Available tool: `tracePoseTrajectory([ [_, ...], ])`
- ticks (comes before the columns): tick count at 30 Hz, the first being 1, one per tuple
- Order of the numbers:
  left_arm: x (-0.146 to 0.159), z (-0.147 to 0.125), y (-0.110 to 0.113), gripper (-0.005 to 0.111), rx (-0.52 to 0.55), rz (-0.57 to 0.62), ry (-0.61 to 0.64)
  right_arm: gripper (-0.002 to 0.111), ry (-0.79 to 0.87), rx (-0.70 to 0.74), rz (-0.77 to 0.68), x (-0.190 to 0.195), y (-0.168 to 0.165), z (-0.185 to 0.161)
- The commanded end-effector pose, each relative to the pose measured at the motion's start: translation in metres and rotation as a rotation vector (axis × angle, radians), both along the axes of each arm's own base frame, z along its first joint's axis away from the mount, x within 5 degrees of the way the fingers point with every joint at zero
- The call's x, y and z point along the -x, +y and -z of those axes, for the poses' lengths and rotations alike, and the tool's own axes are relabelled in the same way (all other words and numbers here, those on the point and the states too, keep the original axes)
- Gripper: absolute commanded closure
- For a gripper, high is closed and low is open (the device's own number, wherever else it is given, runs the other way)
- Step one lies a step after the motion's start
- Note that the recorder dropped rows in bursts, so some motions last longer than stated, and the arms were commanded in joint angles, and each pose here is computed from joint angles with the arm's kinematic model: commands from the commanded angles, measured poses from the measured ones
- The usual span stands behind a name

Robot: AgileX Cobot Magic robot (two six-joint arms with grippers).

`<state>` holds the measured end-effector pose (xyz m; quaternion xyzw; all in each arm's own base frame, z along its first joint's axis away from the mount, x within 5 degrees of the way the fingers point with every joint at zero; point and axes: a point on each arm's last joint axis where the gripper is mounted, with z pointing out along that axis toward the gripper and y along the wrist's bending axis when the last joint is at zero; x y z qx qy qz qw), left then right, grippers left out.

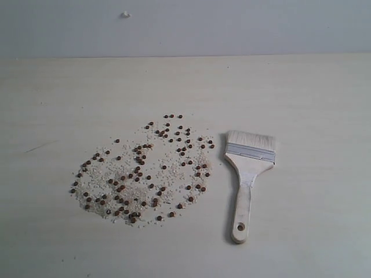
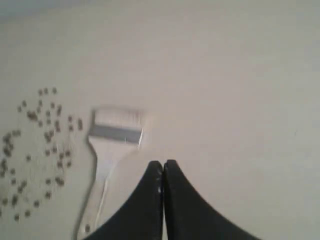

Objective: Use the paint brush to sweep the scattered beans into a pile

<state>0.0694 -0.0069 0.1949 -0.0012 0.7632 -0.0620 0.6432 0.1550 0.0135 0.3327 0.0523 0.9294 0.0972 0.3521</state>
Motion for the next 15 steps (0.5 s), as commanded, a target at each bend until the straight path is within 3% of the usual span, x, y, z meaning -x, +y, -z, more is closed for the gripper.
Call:
tracePoseTrajectory([
  [1, 0.001, -0.001, 0.0, 0.107, 0.005, -0.001, -0.008, 0.108, 0.299, -0.011, -0.095, -0.02, 0.015, 0.036],
  [8, 0.001, -0.001, 0.0, 0.107, 0.005, -0.001, -0.008, 0.108, 0.441, -0.056, -0.145, -0.027, 0.076, 0.074],
  [15, 0.001, -0.001, 0.0, 0.107, 0.005, -0.001, -0.008, 0.108, 0.498, 0.064, -0.067, -0.035, 0.118, 0.113],
])
